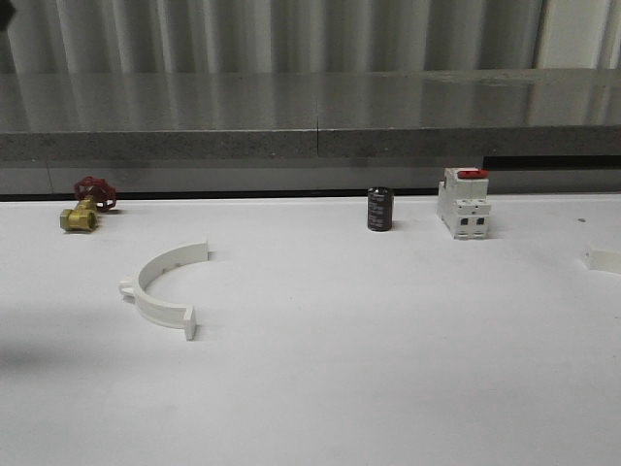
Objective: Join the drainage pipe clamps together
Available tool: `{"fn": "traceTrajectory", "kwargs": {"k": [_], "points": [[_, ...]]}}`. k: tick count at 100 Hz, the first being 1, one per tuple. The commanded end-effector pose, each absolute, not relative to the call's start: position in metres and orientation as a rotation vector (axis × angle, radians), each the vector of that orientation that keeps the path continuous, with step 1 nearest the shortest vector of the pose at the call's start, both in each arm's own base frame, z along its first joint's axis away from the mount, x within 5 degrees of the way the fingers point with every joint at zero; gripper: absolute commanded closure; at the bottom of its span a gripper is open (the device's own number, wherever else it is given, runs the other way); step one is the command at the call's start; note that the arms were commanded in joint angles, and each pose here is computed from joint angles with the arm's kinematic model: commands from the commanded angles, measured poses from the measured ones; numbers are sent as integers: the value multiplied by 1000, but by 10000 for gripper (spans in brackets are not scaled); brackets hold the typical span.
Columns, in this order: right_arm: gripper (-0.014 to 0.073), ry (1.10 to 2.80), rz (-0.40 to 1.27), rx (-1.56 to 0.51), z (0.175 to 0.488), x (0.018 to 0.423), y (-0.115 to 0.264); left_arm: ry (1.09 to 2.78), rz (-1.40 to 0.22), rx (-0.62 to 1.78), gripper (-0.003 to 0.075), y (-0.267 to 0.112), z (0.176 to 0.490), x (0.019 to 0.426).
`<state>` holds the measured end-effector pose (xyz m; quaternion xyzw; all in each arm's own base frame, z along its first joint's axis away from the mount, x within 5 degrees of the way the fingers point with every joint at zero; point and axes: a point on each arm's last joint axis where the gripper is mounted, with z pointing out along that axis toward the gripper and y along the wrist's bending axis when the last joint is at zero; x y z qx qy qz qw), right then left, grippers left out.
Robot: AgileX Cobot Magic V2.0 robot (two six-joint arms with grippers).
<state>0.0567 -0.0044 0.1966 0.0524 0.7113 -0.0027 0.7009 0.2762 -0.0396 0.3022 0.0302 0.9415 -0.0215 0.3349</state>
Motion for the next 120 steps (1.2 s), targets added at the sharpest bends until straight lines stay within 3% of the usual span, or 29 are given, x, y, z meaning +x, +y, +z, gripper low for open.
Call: {"fn": "traceTrajectory", "kwargs": {"k": [1,17,59,93,120], "points": [[661,1472,-22,102,210,54,-4,2305,-50,19,741,-25,328,257],[661,1472,-22,102,210,54,-4,2202,-29,-46,741,-7,329,217],[661,1420,-23,97,223,52,-4,1870,-58,-33,741,-3,309,107],[661,1676,-111,64,268,52,-7,1733,-70,-43,741,0,297,52],[661,2038,-113,89,294,93,-12,1777,-53,-46,741,2,291,40]]}}
